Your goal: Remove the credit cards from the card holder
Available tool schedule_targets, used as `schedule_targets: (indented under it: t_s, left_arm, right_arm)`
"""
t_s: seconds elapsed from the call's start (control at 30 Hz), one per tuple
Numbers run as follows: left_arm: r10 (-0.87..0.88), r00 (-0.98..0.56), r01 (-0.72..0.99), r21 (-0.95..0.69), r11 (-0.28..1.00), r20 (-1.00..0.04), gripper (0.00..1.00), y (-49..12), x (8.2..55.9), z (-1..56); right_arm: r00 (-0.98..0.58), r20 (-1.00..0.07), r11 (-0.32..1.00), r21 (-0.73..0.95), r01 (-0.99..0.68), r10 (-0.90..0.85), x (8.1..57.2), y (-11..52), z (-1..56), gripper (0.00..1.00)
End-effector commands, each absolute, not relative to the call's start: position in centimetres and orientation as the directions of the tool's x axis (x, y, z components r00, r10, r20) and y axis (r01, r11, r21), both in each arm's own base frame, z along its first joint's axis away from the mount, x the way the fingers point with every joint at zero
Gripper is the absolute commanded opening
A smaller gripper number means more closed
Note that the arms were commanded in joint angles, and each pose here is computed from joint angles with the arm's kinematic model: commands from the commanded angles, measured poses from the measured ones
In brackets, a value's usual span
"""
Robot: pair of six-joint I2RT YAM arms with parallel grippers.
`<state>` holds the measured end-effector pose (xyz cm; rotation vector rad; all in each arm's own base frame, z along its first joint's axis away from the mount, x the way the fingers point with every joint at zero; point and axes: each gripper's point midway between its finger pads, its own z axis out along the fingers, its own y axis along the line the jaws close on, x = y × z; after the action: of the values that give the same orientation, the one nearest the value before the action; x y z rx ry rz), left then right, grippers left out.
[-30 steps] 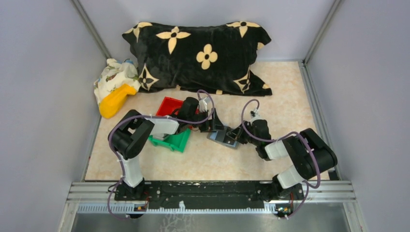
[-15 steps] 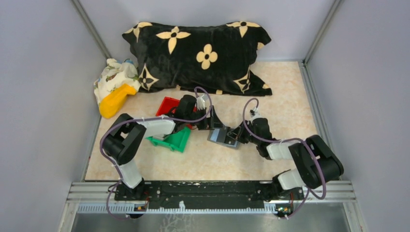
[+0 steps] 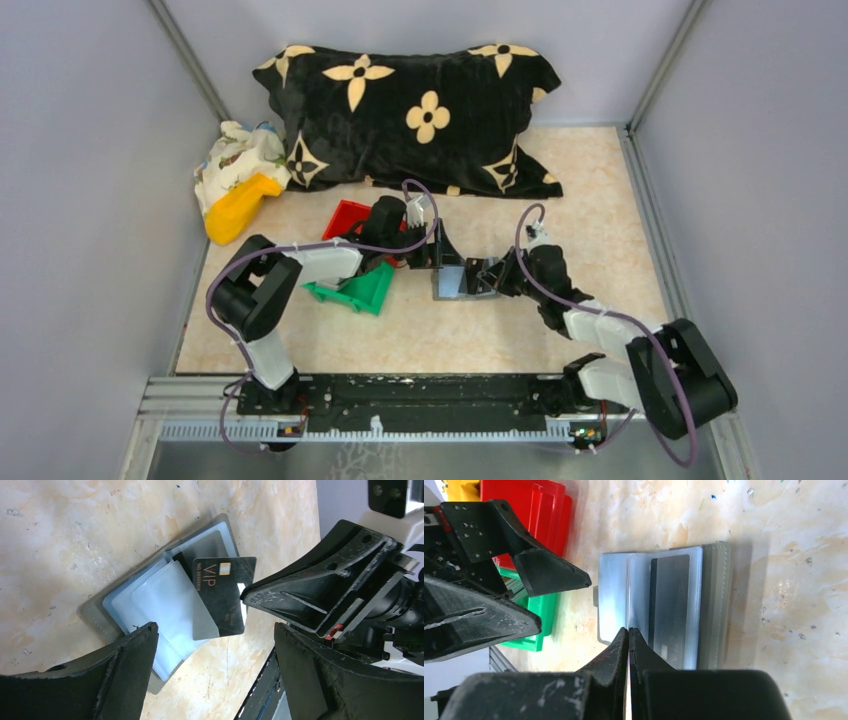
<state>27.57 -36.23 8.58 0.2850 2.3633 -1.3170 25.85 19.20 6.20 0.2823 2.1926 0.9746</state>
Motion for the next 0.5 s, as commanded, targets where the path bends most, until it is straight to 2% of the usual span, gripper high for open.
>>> schedule_targets:
  t_s: [0.0, 0.17, 0.47]
  left_arm:
    - [-0.029, -0.88, 0.395, -0.766, 0.506, -0.473, 0.91, -36.4, 27.6, 9.6]
    - [-0.036, -0.872, 0.413, -0.773, 0.481, -0.489, 0.91, -36.6, 27.5, 10.6]
    - [-0.06, -0.809, 0.513, -0.752, 0.414, -0.585, 0.93, -36.0, 27.5, 13.8]
  right_arm:
    - [-0.679, -0.58, 0.73, 0.677, -0.095, 0.45, 25.9, 17.7, 7.2, 0.0]
    - [-0.661, -0.596, 0.744, 0.663, -0.084, 0.457, 25.6, 16.7, 7.8, 0.0]
    - [-0.621, -0.642, 0.745, 0.653, -0.135, 0.45, 25.5, 15.9, 10.6, 0.0]
